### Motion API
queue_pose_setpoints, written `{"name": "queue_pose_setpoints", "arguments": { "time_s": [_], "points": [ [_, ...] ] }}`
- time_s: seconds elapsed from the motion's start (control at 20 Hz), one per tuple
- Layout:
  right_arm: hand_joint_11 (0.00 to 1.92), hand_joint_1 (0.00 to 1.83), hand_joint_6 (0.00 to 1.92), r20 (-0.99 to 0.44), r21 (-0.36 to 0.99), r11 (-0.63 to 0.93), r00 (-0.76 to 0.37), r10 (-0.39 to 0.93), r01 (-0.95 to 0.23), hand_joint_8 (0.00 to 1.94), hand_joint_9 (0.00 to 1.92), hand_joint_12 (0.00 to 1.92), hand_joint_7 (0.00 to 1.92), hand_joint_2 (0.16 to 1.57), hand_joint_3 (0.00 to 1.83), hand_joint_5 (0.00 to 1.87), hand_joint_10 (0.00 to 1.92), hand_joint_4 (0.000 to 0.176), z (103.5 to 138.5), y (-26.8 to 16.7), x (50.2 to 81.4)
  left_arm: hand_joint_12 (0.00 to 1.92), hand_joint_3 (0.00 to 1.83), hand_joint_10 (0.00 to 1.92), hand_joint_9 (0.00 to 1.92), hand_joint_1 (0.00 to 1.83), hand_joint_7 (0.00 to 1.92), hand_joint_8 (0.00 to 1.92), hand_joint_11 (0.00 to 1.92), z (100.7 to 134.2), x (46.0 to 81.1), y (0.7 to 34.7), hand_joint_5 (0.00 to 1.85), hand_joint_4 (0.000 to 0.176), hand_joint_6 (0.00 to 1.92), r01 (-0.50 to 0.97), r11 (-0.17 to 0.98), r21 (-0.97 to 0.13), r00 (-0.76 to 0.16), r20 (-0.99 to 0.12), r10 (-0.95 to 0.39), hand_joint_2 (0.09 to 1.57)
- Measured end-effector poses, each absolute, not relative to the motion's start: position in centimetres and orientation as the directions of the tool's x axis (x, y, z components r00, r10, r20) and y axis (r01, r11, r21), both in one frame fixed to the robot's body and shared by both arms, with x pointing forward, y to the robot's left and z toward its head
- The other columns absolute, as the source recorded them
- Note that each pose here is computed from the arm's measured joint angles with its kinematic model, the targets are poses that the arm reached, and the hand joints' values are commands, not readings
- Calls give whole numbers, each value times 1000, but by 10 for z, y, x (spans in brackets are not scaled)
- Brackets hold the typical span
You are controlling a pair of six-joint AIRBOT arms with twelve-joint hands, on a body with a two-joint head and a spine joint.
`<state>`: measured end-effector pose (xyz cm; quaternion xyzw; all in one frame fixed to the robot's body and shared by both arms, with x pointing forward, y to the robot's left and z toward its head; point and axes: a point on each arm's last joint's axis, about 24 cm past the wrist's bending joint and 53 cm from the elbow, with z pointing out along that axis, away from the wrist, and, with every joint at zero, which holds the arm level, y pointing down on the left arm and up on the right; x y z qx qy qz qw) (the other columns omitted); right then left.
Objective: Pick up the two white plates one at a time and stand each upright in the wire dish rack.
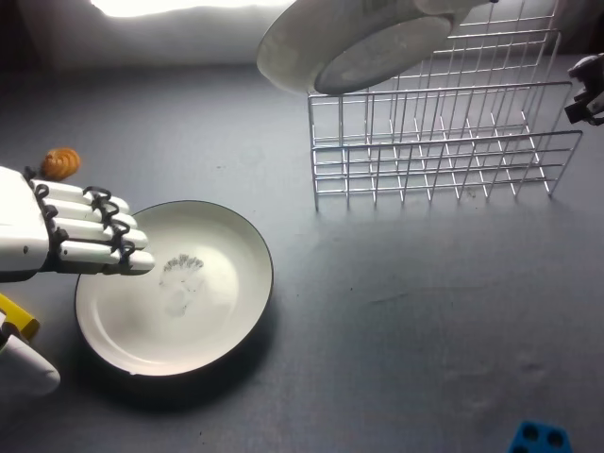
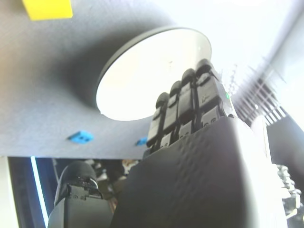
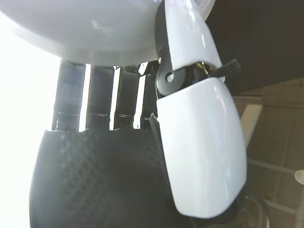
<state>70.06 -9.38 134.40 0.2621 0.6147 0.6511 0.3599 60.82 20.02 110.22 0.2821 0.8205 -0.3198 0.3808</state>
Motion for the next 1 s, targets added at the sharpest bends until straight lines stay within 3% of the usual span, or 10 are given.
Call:
{"name": "queue_pose_setpoints", "arguments": {
  "time_s": [0.1, 0.35, 0.65, 1.0],
  "points": [
    [765, 1370, 1058, -92, 991, 13, -595, 799, -136, 949, 915, 1209, 941, 1118, 1, 947, 1174, 0, 1341, -98, 706, 0, 2, 0, 0, 0, 0, 0, 0, 1097, 610, 202, 0, 0, 0, 702, 646, -300, -553, -802, 228, 1019],
    [805, 1377, 986, -71, 993, 0, -585, 808, -121, 842, 956, 1141, 1018, 1093, 0, 999, 1082, 0, 1339, -104, 710, 0, 0, 0, 0, 0, 0, 0, 0, 1096, 617, 208, 0, 0, 0, 691, 665, -283, -548, -805, 227, 1009],
    [807, 1377, 1004, -52, 993, -18, -573, 818, -115, 856, 969, 1139, 1003, 1092, 0, 993, 1067, 0, 1338, -111, 715, 0, 0, 0, 0, 0, 0, 0, 0, 1096, 621, 211, 0, 0, 0, 688, 673, -274, -543, -808, 227, 1005],
    [763, 1372, 1064, -28, 996, -24, -548, 836, -86, 908, 921, 1168, 974, 1110, 2, 953, 1137, 0, 1327, -125, 725, 0, 0, 0, 0, 0, 0, 0, 0, 1090, 621, 214, 0, 0, 0, 687, 676, -267, -548, -801, 240, 1012]
  ]
}}
